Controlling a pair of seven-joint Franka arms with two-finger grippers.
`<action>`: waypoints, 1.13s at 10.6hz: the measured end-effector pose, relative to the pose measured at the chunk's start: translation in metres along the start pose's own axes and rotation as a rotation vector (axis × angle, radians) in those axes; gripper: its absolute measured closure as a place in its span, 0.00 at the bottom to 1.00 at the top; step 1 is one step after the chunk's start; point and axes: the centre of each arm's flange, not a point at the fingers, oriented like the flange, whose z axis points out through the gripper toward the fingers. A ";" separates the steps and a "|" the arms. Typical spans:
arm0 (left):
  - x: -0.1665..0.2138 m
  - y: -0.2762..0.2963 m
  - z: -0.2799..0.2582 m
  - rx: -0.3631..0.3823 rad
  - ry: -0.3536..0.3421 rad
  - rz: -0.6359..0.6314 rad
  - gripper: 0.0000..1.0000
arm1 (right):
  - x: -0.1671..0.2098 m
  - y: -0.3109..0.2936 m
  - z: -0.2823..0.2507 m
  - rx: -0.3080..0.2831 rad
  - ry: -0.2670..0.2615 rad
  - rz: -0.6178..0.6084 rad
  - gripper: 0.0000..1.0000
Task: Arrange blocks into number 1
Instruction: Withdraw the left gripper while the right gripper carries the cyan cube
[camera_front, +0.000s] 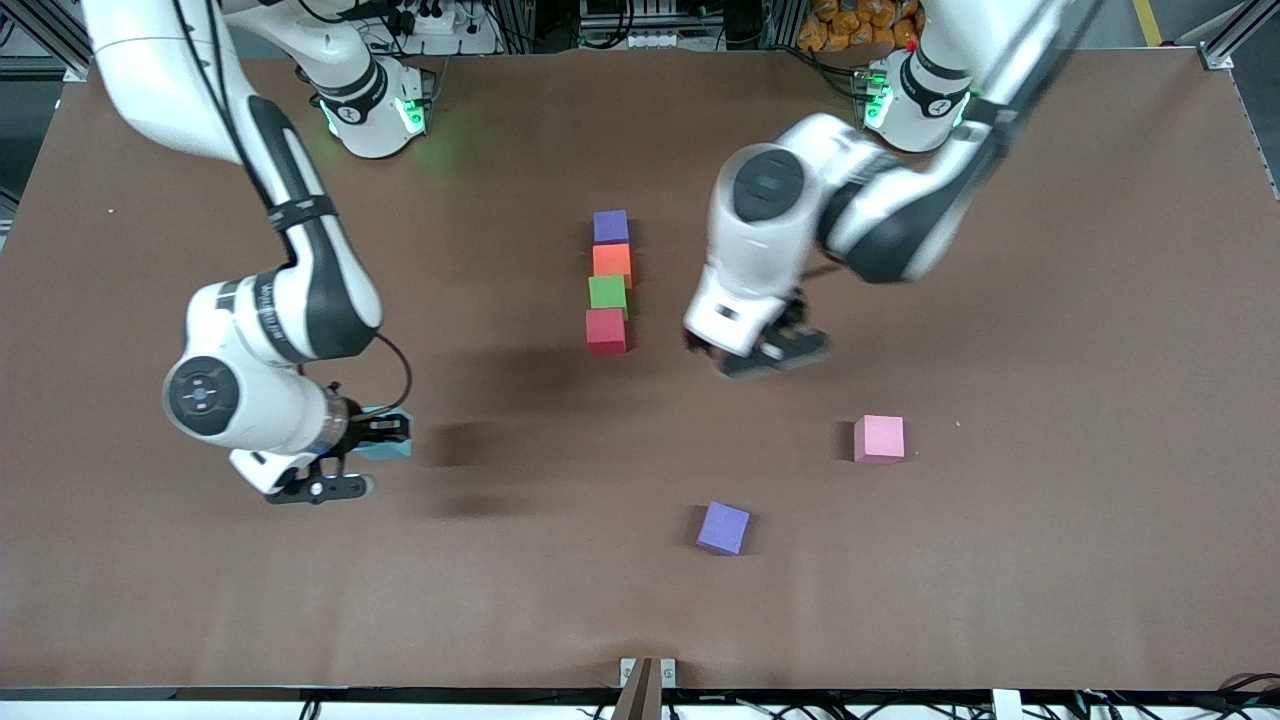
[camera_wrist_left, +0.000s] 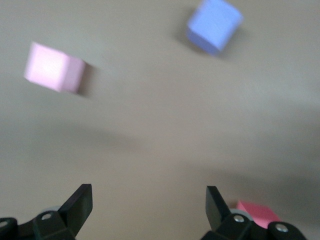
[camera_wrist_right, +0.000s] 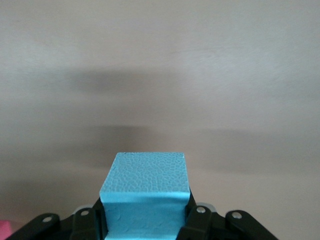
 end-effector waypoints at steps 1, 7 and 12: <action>0.027 -0.027 -0.004 0.003 0.005 -0.027 0.00 | -0.005 -0.024 0.004 -0.002 -0.004 0.028 0.44; 0.105 -0.169 -0.026 0.078 -0.037 -0.055 0.00 | -0.033 -0.140 0.033 0.001 0.049 0.158 0.44; 0.096 -0.204 -0.022 0.108 -0.103 0.115 0.00 | -0.054 -0.213 0.081 0.026 0.103 0.228 0.44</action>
